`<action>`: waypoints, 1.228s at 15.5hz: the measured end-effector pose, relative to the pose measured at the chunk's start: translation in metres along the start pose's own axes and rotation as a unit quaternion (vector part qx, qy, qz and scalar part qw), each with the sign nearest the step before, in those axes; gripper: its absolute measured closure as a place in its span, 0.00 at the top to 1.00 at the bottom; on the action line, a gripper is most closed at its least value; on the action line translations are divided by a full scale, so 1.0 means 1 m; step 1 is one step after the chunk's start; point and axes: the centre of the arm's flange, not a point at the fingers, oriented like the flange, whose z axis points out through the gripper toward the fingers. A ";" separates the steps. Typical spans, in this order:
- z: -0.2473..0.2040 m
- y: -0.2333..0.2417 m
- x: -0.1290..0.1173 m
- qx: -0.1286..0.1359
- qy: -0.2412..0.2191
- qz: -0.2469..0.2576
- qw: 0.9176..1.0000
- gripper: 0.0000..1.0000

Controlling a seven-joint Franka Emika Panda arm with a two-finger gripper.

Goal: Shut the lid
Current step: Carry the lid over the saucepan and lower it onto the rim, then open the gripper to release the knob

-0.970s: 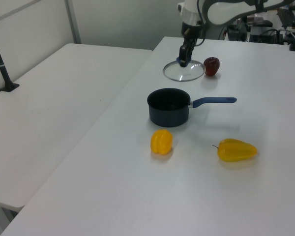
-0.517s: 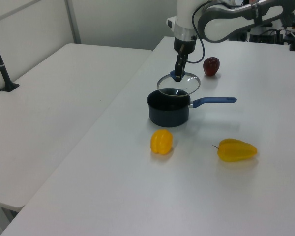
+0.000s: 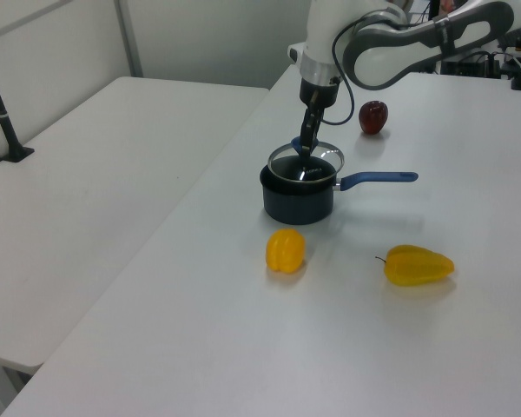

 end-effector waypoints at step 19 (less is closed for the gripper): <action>0.016 -0.025 0.002 0.008 0.016 -0.017 1.000 0.61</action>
